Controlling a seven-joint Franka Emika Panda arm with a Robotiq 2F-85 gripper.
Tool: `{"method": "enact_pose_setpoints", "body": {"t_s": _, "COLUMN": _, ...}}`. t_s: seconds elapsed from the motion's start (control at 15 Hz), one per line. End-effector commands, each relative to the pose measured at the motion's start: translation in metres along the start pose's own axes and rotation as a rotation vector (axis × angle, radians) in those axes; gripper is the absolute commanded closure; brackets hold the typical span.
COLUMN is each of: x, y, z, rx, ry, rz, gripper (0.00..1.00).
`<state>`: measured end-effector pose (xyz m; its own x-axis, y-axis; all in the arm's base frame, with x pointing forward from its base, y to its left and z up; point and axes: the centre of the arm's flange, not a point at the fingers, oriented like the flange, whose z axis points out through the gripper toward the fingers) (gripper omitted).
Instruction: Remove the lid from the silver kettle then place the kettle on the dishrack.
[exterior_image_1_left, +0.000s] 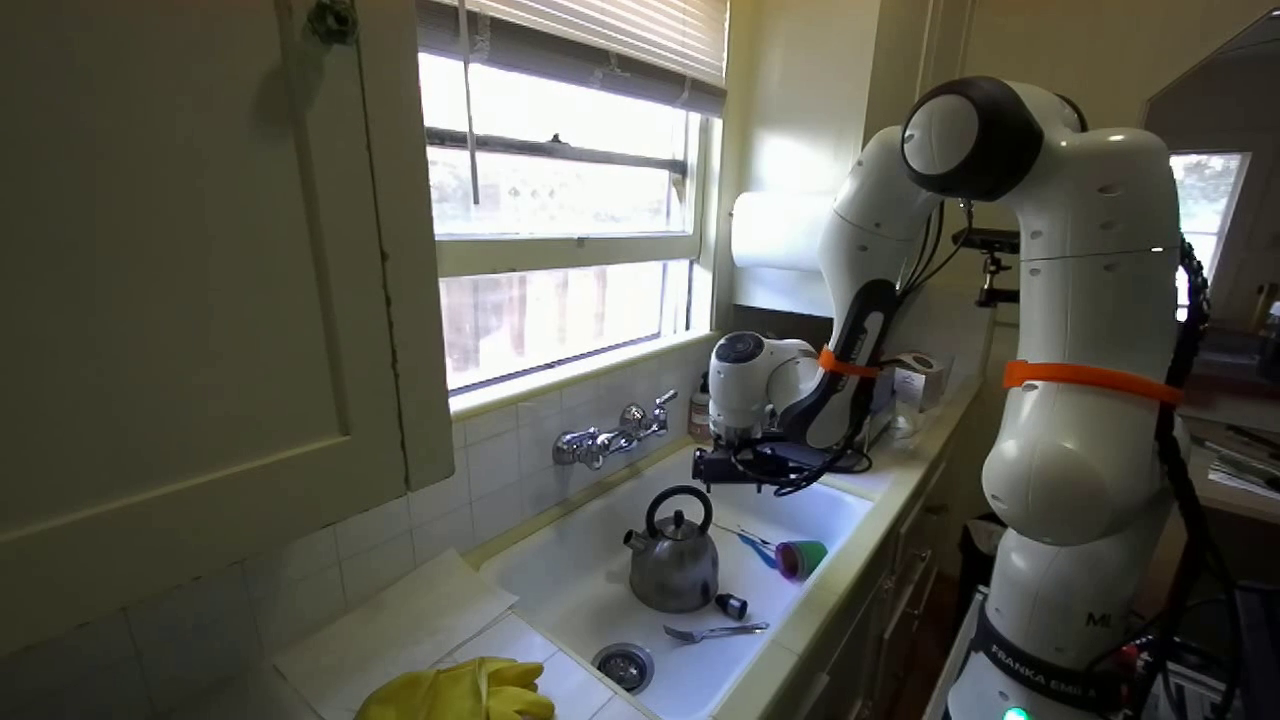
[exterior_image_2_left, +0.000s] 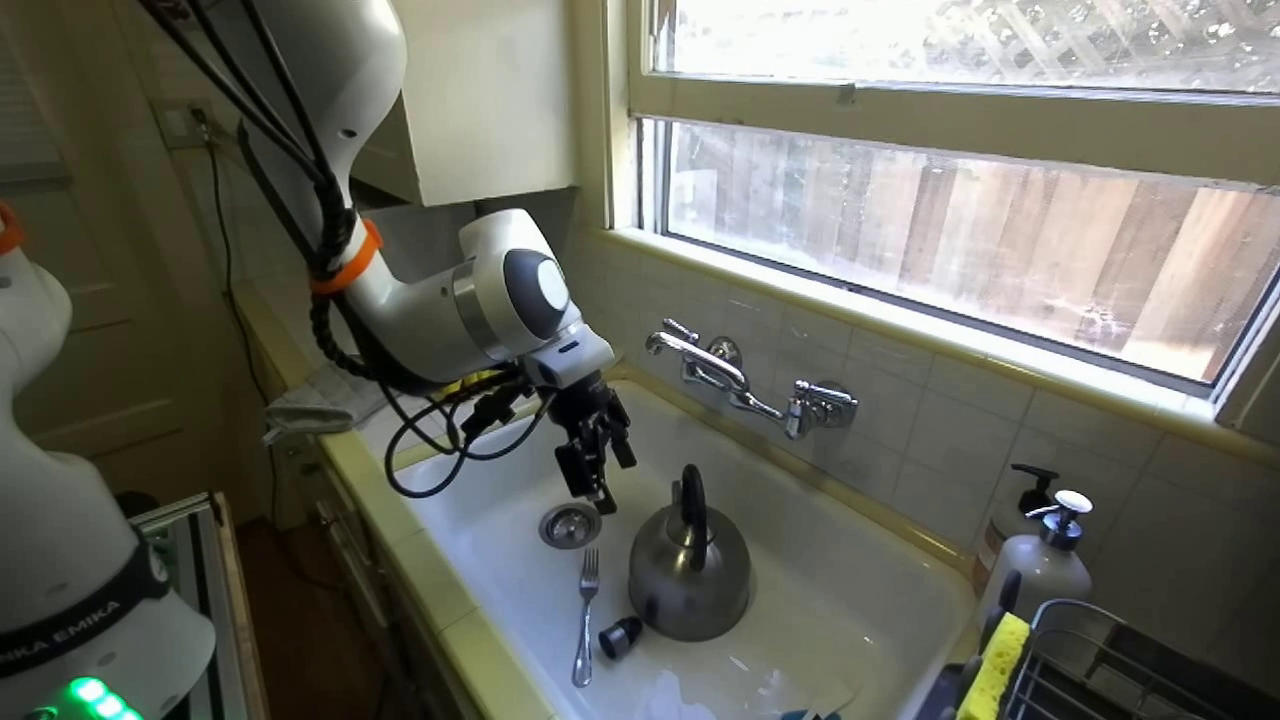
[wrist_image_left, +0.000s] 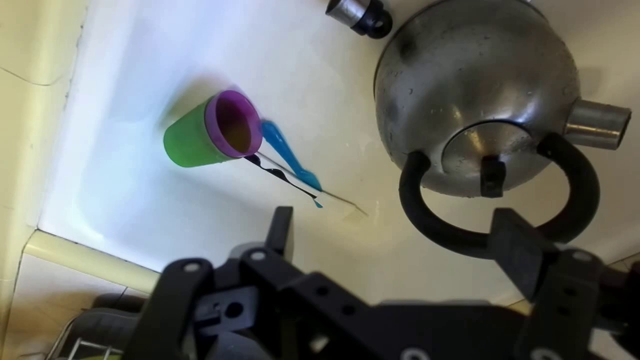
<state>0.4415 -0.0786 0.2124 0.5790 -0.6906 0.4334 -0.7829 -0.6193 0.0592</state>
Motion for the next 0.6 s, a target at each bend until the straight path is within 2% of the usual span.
{"method": "enact_pose_setpoints", "body": {"t_s": 0.0, "x": 0.0000, "y": 0.0000, "z": 0.0000, "rx": 0.000, "ry": 0.000, "rz": 0.000, "gripper": 0.00}}
{"method": "enact_pose_setpoints", "body": {"t_s": 0.53, "x": -0.0017, "y": 0.0007, "z": -0.0011, "rx": 0.003, "ry": 0.010, "rz": -0.005, "gripper": 0.00}}
